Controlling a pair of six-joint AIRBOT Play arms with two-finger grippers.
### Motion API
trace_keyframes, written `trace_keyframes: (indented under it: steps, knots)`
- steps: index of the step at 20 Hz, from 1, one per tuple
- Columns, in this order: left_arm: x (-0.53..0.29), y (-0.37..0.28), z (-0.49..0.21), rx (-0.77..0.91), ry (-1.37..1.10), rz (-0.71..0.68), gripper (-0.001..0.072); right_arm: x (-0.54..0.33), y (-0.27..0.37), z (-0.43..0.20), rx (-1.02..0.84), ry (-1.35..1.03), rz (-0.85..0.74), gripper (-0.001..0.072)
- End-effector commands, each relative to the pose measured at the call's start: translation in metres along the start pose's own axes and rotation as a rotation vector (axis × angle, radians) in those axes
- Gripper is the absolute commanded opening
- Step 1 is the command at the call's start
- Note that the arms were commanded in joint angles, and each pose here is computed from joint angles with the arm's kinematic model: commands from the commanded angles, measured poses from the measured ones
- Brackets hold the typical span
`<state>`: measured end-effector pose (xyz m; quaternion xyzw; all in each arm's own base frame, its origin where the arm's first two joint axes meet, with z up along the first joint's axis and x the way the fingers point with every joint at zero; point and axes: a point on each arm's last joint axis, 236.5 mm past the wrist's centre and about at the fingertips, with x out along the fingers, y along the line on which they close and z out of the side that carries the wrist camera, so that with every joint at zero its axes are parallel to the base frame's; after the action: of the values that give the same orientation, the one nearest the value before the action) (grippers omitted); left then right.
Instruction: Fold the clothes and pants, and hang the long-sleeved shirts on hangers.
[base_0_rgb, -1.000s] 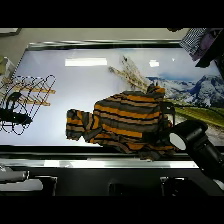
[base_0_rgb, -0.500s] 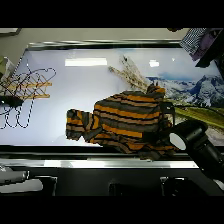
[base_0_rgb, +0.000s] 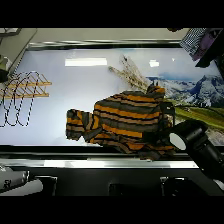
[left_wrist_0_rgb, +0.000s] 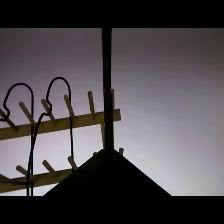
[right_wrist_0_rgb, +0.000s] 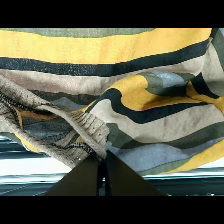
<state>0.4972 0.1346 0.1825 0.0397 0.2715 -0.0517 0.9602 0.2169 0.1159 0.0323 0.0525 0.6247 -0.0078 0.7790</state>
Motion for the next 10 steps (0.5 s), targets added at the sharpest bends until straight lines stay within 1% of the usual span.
trace_keyframes:
  steps: [1, 3, 5, 7, 10]
  knots:
    - [-0.032, -0.037, 0.058, -0.011, -0.157, -0.051, 0.0022, 0.0, 0.0, 0.0, 0.0, 0.0, 0.0, 0.0023]
    - [-0.047, -0.075, 0.064, 0.034, -0.152, -0.128, 0.0022, 0.0, 0.0, 0.0, 0.0, -0.002, -0.002, 0.0023]
    - [-0.051, -0.125, 0.041, 0.077, -0.064, -0.261, 0.002, 0.0, -0.005, 0.004, 0.023, -0.015, -0.019, 0.0023]
    - [-0.05, -0.174, -0.006, 0.108, 0.056, -0.381, 0.002, 0.0, -0.009, 0.007, 0.045, -0.03, -0.036, 0.0023]
    - [-0.061, -0.241, -0.085, 0.164, 0.2, -0.507, 0.002, -0.001, -0.011, 0.009, 0.065, -0.038, -0.045, 0.0023]
